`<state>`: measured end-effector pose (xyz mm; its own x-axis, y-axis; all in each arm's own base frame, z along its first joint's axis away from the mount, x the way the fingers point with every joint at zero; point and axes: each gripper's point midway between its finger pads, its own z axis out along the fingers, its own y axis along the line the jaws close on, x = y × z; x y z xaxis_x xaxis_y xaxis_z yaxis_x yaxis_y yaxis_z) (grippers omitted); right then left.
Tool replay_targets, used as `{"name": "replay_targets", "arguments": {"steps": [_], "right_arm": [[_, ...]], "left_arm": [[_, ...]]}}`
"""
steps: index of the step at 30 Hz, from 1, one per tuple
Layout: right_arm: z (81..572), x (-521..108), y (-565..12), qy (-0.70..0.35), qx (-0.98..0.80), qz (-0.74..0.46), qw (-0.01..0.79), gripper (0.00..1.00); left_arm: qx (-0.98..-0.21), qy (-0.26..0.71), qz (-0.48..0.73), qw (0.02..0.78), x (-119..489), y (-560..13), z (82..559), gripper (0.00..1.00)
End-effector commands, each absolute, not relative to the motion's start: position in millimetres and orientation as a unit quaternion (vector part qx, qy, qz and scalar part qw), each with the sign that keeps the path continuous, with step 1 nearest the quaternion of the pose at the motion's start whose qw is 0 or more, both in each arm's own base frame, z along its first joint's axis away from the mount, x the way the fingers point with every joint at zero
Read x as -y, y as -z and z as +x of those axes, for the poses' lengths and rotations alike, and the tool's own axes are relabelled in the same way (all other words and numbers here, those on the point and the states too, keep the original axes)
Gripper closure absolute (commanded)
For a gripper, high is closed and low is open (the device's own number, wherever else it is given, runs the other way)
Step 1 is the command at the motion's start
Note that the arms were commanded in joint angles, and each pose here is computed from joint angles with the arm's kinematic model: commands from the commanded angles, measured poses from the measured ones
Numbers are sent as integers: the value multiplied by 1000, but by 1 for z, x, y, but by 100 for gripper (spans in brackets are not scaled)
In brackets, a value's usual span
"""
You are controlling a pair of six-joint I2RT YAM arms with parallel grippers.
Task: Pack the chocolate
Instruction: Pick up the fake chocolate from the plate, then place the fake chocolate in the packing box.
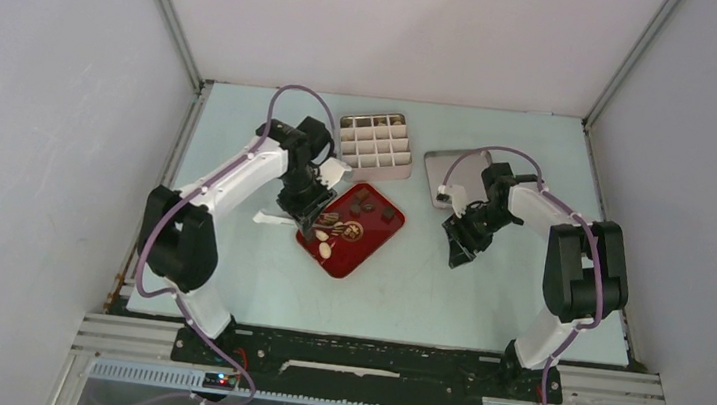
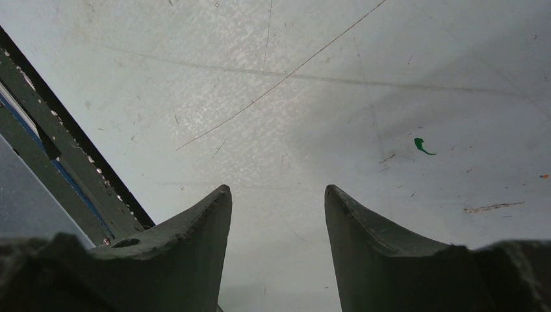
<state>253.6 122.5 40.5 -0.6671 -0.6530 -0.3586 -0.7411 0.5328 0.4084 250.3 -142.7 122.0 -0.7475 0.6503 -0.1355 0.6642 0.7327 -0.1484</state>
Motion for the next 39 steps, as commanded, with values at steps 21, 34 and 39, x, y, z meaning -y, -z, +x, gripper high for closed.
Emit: {"name": "replay_targets", "arguments": {"steps": [21,34,39], "right_arm": [[263,-123,-45,-265,-867,-412,90,42],[263,-125,-45,-266,-866,-413,90,42],[262,-124,-45,-266,-867,-413,90,42]], "left_arm": [[-910,147,361,144,185,-170,302,89],[-902,42,290,316,199,-196,445,90],[-904,35,272,327,207,-197,471,89]]}}
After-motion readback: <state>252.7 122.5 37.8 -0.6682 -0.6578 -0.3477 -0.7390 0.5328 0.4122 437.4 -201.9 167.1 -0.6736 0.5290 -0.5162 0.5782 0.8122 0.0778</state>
